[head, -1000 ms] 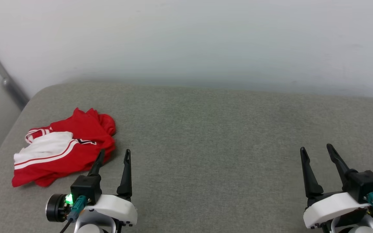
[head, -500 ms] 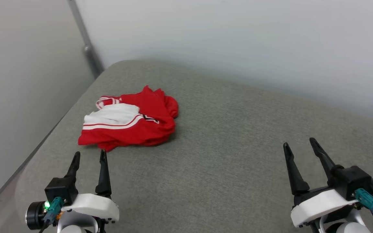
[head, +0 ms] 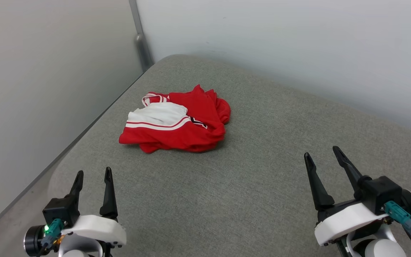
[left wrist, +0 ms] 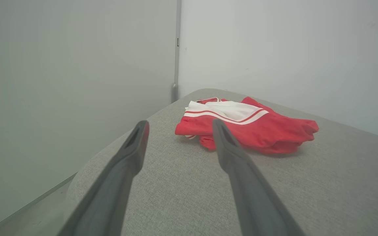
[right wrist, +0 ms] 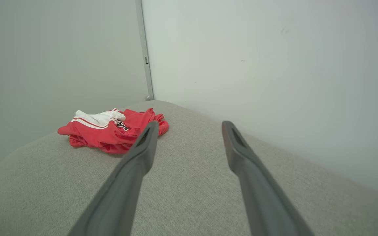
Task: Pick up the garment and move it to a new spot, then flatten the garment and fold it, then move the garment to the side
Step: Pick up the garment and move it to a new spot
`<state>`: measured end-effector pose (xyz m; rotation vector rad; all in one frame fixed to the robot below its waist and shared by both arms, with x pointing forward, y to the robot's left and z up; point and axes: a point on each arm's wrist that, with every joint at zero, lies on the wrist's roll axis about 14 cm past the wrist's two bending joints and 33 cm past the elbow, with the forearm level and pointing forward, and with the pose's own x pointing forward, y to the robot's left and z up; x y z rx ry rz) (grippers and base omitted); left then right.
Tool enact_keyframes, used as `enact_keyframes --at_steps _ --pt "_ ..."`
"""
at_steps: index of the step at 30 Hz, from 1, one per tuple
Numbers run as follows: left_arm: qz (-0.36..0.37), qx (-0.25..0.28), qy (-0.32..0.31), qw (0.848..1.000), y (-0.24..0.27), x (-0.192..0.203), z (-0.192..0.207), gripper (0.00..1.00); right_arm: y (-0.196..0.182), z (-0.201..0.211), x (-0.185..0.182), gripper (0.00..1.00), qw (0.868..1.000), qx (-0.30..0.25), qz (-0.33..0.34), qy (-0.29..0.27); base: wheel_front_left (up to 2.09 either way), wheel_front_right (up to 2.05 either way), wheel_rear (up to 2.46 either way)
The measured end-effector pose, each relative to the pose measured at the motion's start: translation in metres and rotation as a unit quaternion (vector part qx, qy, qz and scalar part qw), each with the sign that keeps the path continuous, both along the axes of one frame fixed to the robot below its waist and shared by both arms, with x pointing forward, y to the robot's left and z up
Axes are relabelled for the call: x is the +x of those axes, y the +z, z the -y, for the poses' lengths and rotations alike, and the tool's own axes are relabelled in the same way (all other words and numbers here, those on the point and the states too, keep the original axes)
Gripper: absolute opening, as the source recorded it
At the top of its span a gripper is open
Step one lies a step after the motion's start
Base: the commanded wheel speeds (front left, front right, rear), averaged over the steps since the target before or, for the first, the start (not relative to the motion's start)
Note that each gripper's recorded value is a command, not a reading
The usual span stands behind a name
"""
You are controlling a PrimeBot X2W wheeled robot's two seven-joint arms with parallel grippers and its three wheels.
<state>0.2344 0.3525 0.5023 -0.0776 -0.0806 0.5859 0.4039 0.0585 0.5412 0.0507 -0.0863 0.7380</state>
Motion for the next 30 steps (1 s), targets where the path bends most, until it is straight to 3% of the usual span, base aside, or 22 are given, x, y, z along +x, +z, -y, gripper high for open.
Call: enact_keyframes --at_steps 7,16,20,24,26,30 --pt "0.023 0.015 -0.032 0.999 0.023 0.039 0.001 1.00 -0.001 0.002 0.008 1.00 1.000 0.001 -0.003 -0.003 0.00 0.00 0.00" --pt "0.048 0.060 -0.104 0.992 0.106 0.160 -0.018 1.00 -0.010 0.026 0.039 1.00 0.999 -0.003 -0.006 -0.034 0.00 0.00 0.00" --pt "-0.025 0.043 -0.138 0.989 0.095 0.211 -0.019 1.00 -0.023 0.047 0.056 1.00 0.998 -0.003 -0.017 -0.062 0.00 0.00 0.00" --pt "-0.143 -0.021 -0.158 0.977 0.045 0.243 -0.023 1.00 -0.043 0.068 0.068 1.00 0.995 -0.006 -0.039 -0.088 0.00 0.00 0.00" --pt "-0.210 -0.048 -0.169 0.962 0.013 0.250 -0.020 1.00 -0.055 0.079 0.072 1.00 0.993 -0.009 -0.053 -0.102 0.00 0.00 0.00" --pt "-0.341 -0.108 -0.182 0.916 -0.053 0.245 -0.016 1.00 -0.077 0.096 0.081 1.00 0.989 -0.012 -0.073 -0.125 0.00 0.00 0.00"
